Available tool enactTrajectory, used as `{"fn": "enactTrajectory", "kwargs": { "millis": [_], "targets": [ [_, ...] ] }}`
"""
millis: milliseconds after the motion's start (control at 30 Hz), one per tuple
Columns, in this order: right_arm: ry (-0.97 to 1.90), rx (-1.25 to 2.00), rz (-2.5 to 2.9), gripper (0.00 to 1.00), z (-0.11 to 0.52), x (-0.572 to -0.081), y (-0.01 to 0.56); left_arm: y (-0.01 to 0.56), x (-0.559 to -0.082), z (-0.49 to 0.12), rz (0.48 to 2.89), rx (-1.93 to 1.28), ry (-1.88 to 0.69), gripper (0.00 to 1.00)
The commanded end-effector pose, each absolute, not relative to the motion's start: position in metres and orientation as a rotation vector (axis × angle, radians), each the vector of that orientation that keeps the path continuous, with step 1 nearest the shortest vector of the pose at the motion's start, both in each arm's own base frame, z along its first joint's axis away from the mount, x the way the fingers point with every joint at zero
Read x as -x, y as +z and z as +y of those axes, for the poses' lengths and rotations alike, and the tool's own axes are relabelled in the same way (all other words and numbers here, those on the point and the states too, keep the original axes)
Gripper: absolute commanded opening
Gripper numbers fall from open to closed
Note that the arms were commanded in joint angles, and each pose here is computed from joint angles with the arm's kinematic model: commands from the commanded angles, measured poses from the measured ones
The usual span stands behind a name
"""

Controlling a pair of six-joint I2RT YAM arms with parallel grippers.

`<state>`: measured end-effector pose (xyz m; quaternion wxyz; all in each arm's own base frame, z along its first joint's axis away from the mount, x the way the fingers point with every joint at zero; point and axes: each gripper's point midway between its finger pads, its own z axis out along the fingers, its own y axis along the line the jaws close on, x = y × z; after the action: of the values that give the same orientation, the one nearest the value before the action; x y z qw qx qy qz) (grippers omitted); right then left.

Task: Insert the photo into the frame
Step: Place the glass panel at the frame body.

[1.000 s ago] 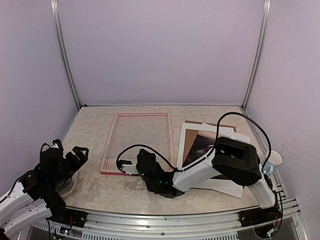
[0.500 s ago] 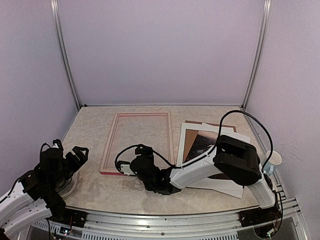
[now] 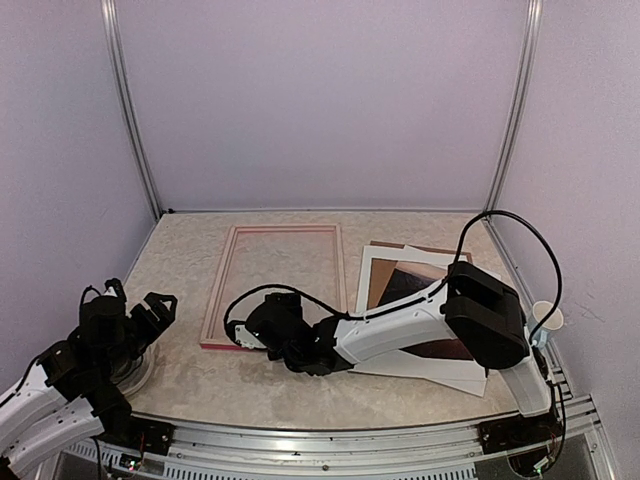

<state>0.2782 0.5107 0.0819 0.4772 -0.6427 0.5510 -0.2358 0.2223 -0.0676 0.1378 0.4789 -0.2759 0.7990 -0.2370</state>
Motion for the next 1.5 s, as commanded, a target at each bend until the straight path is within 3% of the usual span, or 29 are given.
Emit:
{"fn": "enactTrajectory", "kwargs": {
  "millis": [0,1467],
  "targets": [
    [-0.477,1.589,1.412,0.95,0.509,-0.274,0.097,0.143,-0.223,-0.064,1.929,0.689,-0.579,0.99],
    [-0.213,1.711,1.532,0.96,0.513,-0.275,0.09,0.141,-0.221,-0.066,1.931,0.691,-0.605,0.99]
  ]
}}
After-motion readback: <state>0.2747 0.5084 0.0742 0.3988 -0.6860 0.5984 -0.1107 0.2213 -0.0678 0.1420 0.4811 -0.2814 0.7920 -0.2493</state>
